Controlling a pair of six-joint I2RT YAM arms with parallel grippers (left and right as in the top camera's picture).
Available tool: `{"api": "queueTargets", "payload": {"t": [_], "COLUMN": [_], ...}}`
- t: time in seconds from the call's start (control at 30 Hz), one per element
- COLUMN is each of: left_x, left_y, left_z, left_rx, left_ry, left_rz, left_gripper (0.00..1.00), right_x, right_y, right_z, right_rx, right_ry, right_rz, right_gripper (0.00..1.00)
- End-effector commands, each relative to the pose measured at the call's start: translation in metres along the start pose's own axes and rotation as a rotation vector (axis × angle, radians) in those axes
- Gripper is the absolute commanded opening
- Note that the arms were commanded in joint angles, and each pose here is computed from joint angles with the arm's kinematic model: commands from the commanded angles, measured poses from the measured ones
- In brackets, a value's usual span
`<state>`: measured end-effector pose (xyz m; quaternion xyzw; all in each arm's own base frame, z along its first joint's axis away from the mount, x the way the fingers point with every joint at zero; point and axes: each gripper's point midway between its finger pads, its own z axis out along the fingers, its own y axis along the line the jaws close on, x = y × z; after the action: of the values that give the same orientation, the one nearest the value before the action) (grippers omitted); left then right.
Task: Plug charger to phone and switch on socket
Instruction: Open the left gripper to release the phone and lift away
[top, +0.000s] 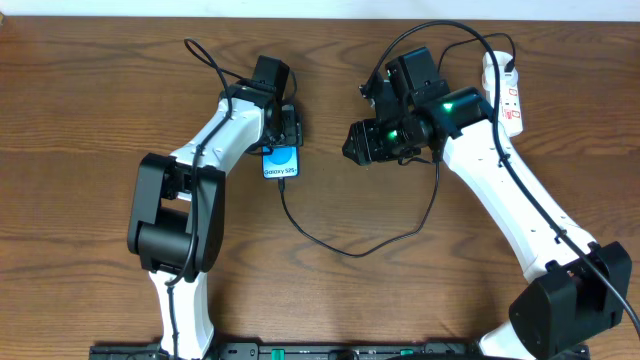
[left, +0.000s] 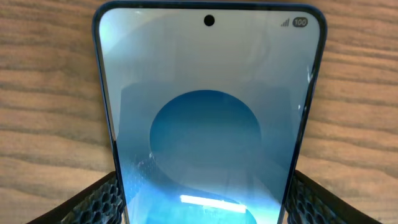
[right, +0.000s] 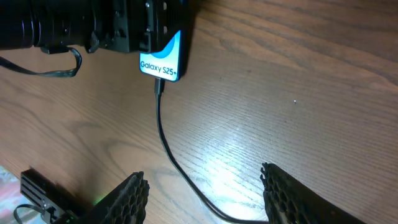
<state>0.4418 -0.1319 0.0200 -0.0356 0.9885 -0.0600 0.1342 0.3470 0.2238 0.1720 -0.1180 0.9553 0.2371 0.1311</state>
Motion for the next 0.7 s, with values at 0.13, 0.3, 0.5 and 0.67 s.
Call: {"api": "queueTargets", "payload": {"t": [0.13,0.3,0.5,0.67], "left_x": [0.011,0.022,0.026,0.025], "left_y": [0.012,0.017,0.018,0.018], "left_z": [0.024,0.042,0.047,0.047], "left_rx": [-0.058,-0.077,-0.082,-0.082], "left_ry": [0.035,0.078,0.092,0.091], "left_rz": [-0.001,-0.001,-0.001,0.000], "left_gripper": [0.13,0.13,0.13,0.24], "right_x": [-0.003,-0.003,-0.003,-0.003], "right_y": [0.000,0.000,0.000,0.000], "right_z": [-0.005,-0.005,-0.005,-0.005], "right_rx": [0.004,0.004,0.004,0.004], "right_ry": [-0.013,-0.012,-0.011,-0.011], "right_rz": [-0.011,-0.011,-0.010,-0.010], "right_gripper": [0.58,0.58,0.59,0.59]}}
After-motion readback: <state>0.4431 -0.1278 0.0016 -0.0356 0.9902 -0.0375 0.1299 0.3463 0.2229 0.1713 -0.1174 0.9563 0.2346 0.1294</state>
